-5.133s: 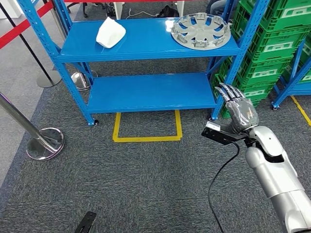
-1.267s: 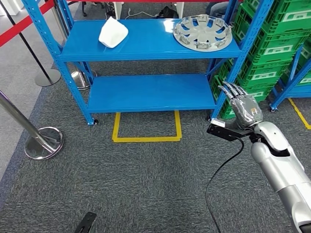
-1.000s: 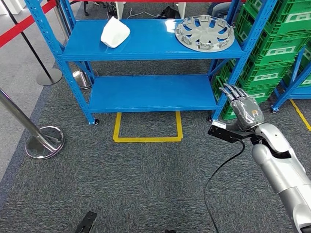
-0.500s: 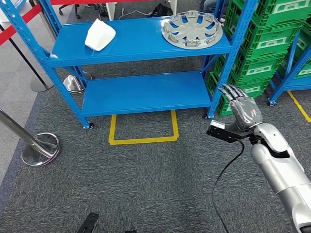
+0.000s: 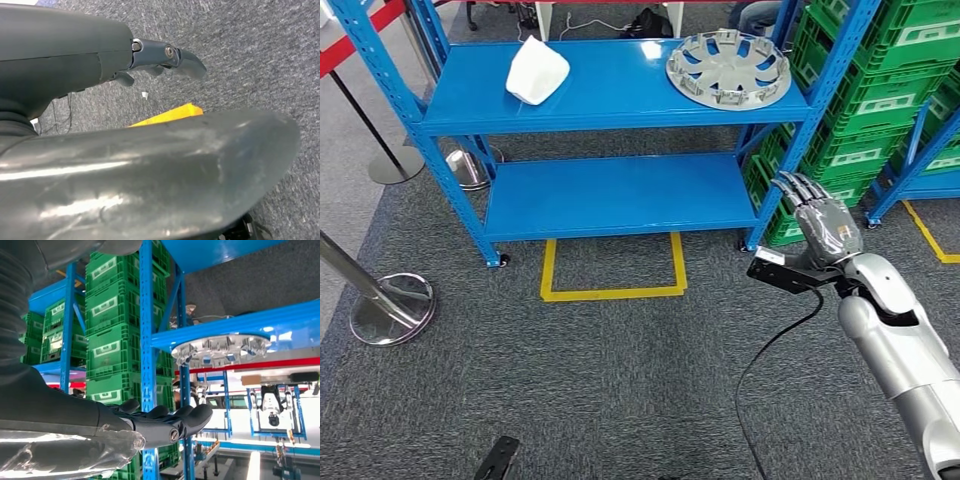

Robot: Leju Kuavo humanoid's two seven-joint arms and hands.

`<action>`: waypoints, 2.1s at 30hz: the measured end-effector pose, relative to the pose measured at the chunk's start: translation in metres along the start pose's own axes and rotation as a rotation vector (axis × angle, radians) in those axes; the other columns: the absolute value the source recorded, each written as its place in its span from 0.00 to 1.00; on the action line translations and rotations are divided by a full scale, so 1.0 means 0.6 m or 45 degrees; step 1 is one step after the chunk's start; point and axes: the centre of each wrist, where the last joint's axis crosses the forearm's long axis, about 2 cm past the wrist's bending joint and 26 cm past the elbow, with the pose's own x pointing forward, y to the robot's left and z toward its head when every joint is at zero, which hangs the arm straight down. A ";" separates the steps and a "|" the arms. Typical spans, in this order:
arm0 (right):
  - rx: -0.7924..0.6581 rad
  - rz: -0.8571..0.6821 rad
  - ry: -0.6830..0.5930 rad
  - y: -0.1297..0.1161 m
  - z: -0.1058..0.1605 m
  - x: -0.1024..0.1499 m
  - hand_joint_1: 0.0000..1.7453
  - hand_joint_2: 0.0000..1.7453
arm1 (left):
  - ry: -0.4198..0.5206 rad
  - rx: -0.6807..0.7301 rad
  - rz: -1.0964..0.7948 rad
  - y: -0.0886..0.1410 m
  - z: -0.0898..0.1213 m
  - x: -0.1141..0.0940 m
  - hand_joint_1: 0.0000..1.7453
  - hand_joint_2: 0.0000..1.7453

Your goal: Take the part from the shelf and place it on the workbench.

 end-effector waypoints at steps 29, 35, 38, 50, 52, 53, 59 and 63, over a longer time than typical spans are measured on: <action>-0.003 0.000 0.006 0.000 0.003 -0.002 0.00 1.00 | 0.000 -0.008 -0.006 -0.002 0.000 0.003 0.00 0.00; 0.007 -0.004 0.011 0.005 0.008 -0.003 0.00 1.00 | 0.002 -0.010 -0.005 -0.003 0.000 0.001 0.00 0.00; 0.003 -0.003 0.012 0.003 0.008 -0.003 0.00 1.00 | 0.001 -0.012 -0.004 -0.004 0.001 0.002 0.00 0.00; -0.002 -0.004 0.010 0.003 0.010 -0.003 0.00 1.00 | 0.004 -0.013 -0.004 -0.005 0.001 0.001 0.00 0.00; -0.006 -0.003 0.010 0.001 0.009 -0.003 0.00 1.00 | 0.003 -0.014 -0.003 -0.006 0.001 0.002 0.00 0.00; -0.008 -0.002 0.009 0.000 0.008 -0.003 0.00 1.00 | 0.002 -0.014 -0.003 -0.006 0.001 0.003 0.00 0.00; -0.016 0.001 0.010 -0.004 0.007 -0.005 0.00 1.00 | 0.000 -0.014 -0.003 -0.005 0.001 0.004 0.00 0.00; -0.007 -0.002 0.012 0.000 0.011 -0.004 0.00 1.00 | 0.001 -0.015 -0.003 -0.006 0.001 0.003 0.00 0.00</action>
